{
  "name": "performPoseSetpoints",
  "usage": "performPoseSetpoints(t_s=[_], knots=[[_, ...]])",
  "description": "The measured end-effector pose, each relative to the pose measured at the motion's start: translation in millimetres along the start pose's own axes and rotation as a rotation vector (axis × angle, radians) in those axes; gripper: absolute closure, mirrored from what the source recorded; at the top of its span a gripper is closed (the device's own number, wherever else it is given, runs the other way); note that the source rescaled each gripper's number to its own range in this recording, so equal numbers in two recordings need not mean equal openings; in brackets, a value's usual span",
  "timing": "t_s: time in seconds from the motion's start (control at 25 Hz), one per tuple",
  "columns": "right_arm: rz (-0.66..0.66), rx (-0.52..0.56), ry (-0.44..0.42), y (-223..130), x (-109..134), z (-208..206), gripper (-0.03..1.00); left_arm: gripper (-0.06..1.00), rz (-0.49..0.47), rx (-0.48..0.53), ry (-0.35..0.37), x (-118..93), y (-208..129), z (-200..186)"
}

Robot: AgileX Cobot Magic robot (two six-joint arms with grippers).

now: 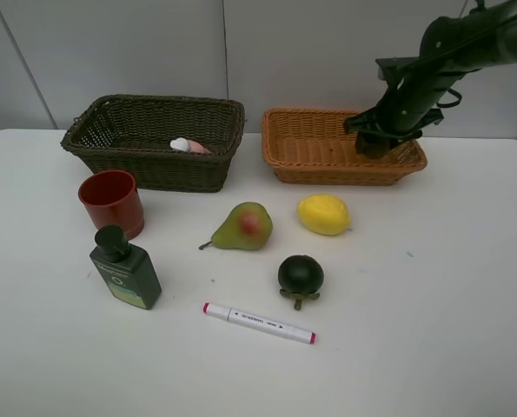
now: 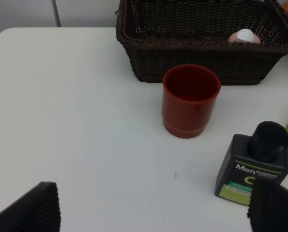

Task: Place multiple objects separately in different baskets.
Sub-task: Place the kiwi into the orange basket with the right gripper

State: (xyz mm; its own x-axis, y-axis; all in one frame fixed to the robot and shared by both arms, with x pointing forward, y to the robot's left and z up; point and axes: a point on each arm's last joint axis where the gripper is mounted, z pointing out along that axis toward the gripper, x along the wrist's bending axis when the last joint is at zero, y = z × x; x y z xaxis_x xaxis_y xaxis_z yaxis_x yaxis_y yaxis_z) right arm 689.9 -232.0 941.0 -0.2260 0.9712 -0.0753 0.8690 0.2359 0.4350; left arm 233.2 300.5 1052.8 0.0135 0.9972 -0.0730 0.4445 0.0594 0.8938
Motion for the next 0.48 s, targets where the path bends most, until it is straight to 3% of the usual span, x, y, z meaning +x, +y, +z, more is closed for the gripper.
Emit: performPoseSetpoints(t_s=[0.48], knots=[[0.045,-0.013,0.0,0.2,0.3,5.7,0.45,-0.06,0.0,0.0,0.0,0.0,0.0,0.0]])
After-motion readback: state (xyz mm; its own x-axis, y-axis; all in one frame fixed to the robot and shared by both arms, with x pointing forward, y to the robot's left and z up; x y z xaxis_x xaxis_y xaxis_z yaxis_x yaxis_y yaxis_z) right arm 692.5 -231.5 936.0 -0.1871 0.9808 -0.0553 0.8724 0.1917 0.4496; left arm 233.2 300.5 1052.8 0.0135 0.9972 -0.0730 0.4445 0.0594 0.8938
